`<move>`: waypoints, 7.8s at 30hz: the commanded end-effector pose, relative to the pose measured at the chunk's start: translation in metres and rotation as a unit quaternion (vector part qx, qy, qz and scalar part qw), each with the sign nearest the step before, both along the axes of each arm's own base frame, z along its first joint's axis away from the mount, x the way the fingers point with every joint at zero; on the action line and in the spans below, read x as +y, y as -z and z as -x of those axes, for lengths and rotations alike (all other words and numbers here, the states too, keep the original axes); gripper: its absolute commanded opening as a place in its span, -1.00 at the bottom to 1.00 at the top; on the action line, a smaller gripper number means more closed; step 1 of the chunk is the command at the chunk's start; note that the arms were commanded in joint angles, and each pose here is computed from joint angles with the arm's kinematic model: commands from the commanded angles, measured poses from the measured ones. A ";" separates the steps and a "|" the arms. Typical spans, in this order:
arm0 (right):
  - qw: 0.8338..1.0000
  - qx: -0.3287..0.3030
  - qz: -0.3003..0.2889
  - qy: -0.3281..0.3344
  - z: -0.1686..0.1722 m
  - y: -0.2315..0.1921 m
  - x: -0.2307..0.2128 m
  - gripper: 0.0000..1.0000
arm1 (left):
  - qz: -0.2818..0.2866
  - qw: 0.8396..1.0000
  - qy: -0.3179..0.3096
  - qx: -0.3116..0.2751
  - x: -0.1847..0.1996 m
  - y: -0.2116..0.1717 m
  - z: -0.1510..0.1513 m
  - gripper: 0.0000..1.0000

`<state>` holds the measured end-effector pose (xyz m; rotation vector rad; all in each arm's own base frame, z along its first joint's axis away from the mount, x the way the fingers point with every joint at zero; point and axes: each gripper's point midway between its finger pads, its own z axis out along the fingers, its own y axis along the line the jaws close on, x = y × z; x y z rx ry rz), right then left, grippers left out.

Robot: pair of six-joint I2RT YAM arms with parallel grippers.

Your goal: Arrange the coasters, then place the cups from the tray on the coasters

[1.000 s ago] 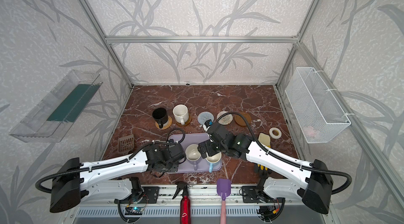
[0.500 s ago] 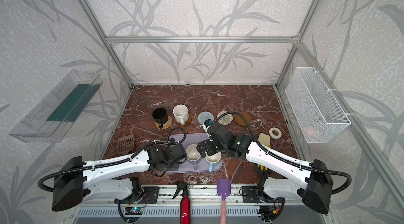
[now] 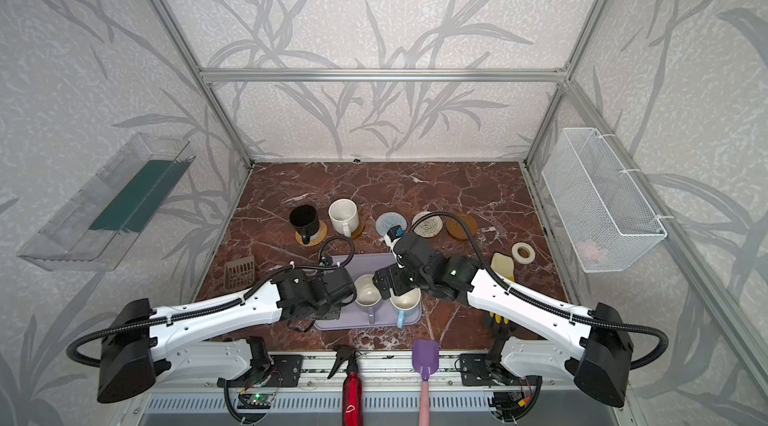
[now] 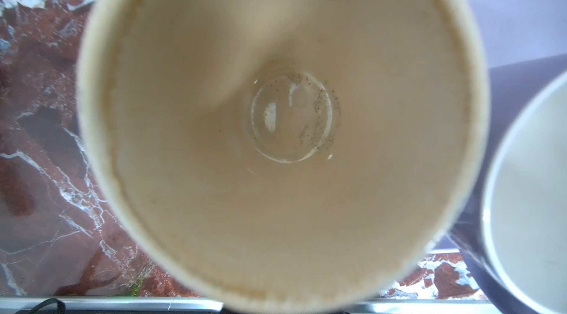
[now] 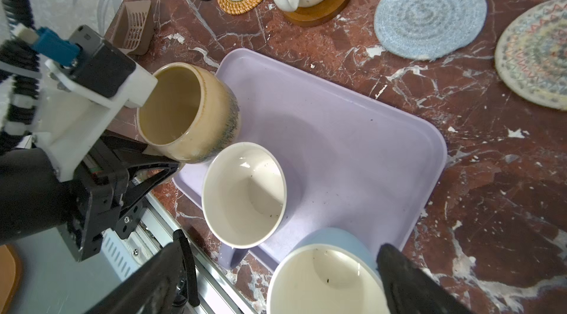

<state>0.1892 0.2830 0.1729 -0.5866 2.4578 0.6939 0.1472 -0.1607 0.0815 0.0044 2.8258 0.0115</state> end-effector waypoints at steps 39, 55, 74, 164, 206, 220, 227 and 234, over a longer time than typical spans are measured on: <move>0.991 0.012 -0.084 0.104 -0.090 -0.048 -0.020 0.98 | 0.049 0.990 0.026 -0.127 -0.044 -0.142 -0.103 -1.00; 0.981 -0.023 -0.133 0.141 -0.132 -0.081 -0.051 0.98 | 0.049 0.988 0.041 -0.139 -0.092 -0.155 -0.167 -1.00; 0.979 0.004 -0.129 0.157 -0.139 -0.046 -0.062 0.98 | 0.043 0.993 0.045 -0.103 -0.130 -0.099 -0.212 -1.00; 0.970 0.074 -0.094 0.213 -0.116 0.018 -0.111 0.98 | 0.013 0.998 -0.038 -0.055 -0.163 0.008 -0.240 -1.00; 0.992 0.052 -0.024 0.116 -0.057 -0.002 -0.104 0.98 | 0.129 0.982 -0.042 -0.133 -0.150 -0.102 -0.219 0.92; 1.000 -0.015 0.015 0.006 0.023 -0.047 -0.050 0.99 | 0.289 0.949 0.035 -0.118 -0.114 -0.154 -0.160 0.99; 0.999 -0.021 0.013 -0.019 0.045 -0.047 -0.025 0.94 | 0.308 0.946 0.010 -0.099 -0.072 -0.148 -0.126 0.97; 0.997 -0.033 0.046 -0.046 0.062 -0.036 0.006 0.83 | 0.334 0.940 -0.010 -0.066 -0.050 -0.132 -0.095 0.95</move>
